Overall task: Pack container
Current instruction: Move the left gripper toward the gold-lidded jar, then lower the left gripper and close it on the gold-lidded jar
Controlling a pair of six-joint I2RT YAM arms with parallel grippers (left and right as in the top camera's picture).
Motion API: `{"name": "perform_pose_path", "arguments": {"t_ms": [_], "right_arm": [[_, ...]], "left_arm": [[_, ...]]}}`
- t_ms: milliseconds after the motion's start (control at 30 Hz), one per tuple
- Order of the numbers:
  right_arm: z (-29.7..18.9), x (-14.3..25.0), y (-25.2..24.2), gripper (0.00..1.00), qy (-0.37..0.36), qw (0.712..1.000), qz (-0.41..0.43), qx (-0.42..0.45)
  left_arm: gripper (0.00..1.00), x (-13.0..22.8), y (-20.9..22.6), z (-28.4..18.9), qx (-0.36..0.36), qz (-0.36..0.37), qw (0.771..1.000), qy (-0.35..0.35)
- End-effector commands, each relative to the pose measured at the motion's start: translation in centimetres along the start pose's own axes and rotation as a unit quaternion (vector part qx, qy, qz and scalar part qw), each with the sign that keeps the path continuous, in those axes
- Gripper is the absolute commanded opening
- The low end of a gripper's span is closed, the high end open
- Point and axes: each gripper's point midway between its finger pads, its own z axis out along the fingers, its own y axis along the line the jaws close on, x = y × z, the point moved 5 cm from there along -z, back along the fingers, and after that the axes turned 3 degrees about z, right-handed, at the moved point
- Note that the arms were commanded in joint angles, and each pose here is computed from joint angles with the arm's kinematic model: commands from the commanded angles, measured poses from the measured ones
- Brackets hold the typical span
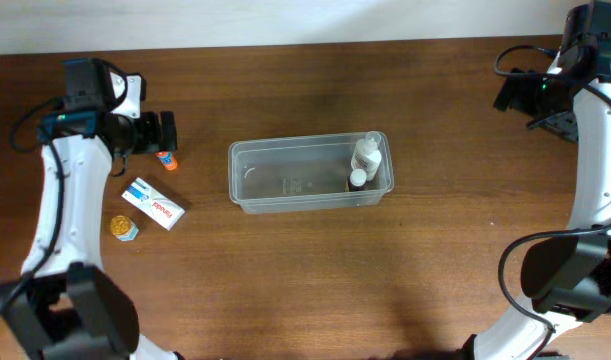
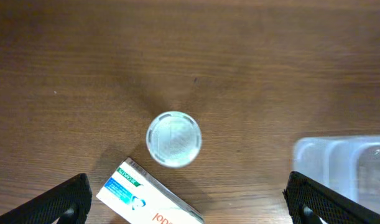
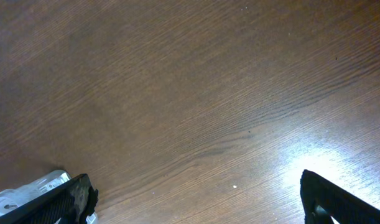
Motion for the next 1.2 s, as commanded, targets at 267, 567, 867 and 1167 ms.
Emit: {"name": "perform_pose_path", "arguments": {"t_ms": [267, 567, 867, 1167], "right_arm": [[-1.7, -0.4, -0.2, 0.98, -0.024, 1.000, 0.007, -0.002], [-1.7, -0.4, -0.2, 0.98, -0.024, 1.000, 0.007, -0.002], [-1.7, -0.4, -0.2, 0.99, -0.024, 1.000, 0.007, -0.002], [-1.7, -0.4, -0.2, 0.98, -0.024, 1.000, 0.007, -0.002]], "left_arm": [[1.00, -0.4, 0.4, 1.1, -0.006, -0.007, 1.000, 0.001], [1.00, 4.0, 0.6, -1.5, -0.003, -0.090, 0.990, 0.105], [1.00, 7.3, 1.8, -7.0, -0.013, -0.105, 0.985, 0.134], [1.00, 12.7, 4.3, -5.1, -0.026, -0.181, 0.968, 0.172]]}}
